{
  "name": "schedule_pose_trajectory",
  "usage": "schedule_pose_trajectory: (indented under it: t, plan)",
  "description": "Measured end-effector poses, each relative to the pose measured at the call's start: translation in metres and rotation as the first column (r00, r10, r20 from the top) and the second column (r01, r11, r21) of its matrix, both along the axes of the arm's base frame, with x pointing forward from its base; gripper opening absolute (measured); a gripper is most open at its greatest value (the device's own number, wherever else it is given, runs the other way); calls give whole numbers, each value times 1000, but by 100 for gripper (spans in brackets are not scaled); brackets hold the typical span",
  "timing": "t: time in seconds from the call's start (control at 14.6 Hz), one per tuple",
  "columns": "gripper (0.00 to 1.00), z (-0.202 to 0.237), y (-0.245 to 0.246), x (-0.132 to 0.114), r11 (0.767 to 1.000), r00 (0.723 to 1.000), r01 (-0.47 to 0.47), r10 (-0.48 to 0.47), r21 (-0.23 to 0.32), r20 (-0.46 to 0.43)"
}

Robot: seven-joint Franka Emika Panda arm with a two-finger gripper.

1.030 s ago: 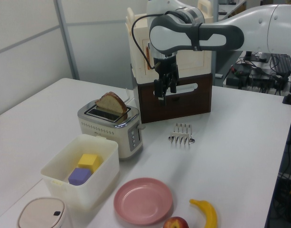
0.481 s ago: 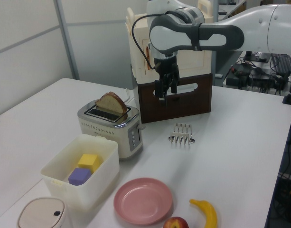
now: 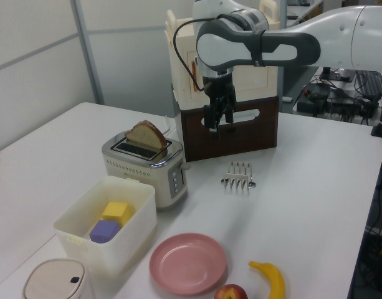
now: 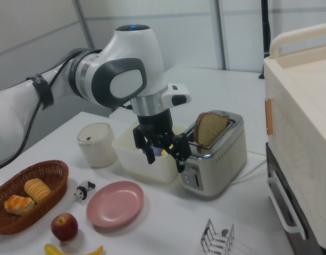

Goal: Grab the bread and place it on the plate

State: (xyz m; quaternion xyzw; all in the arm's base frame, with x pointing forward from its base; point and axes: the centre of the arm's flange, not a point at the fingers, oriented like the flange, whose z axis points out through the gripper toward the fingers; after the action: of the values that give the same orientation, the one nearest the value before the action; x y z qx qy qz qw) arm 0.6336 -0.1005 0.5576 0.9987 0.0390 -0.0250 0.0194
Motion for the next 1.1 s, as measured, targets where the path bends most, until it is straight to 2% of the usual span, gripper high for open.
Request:
schedule_pose_trajectory:
  t: [1.1]
  plan:
    - [100, -1, -1, 0, 1000, 1000, 7, -7, 2, -3]
